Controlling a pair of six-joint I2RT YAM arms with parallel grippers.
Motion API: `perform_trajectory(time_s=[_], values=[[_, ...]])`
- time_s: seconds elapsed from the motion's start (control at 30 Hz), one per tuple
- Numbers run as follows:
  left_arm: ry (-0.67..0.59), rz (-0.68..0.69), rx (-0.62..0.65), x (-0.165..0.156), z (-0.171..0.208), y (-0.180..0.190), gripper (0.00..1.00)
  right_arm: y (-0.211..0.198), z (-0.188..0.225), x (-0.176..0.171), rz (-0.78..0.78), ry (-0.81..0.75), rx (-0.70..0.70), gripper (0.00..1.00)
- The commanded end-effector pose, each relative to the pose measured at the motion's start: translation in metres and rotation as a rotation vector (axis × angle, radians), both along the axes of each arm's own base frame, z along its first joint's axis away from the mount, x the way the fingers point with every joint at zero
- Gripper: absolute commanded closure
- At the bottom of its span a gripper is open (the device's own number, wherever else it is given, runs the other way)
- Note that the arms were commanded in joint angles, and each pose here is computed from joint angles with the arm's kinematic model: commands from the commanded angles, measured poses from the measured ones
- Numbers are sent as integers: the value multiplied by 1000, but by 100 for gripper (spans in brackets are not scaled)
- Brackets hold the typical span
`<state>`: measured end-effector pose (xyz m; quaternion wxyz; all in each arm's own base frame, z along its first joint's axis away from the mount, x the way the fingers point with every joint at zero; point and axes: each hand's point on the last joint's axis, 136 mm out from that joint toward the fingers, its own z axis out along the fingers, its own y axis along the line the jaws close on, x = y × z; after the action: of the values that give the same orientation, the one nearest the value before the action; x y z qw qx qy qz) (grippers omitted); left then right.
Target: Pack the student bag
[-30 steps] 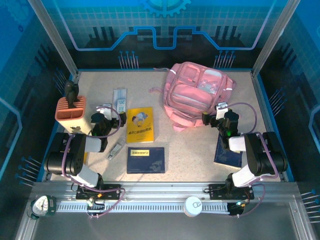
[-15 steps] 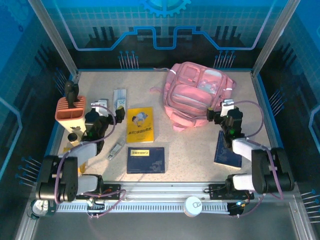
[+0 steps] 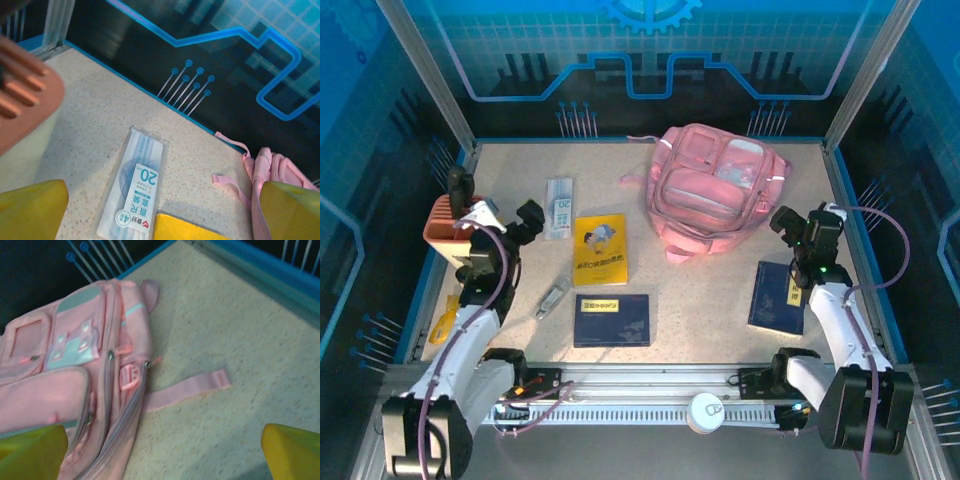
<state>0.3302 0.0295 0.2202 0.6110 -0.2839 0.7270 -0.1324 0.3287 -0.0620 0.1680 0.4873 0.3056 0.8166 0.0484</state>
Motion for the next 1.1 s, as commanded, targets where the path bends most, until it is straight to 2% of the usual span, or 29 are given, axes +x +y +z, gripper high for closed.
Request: perform_trajectory(time_s=[0.0,0.17,0.37,0.57,0.83,1.07], values=[[112,82,-131,-16,-16,10,1,24,-8,-9,87,81,105,0],[180,-56,-173,-16,-16,-16,1,53,-14,-9,199,164,205,0],[166,-242,-227,-14,-8,-54,1,75,-20,-5,277,245,222,0],[167,-385,-192,-17,1,-97,1,95,-35,5,314,335,311,0],[234,-576,-108,-24,-7,-165,1,124,-49,25,383,393,327,0],[273,-688,-43,-23,-15,-218,1,145,-52,51,451,387,302,15]])
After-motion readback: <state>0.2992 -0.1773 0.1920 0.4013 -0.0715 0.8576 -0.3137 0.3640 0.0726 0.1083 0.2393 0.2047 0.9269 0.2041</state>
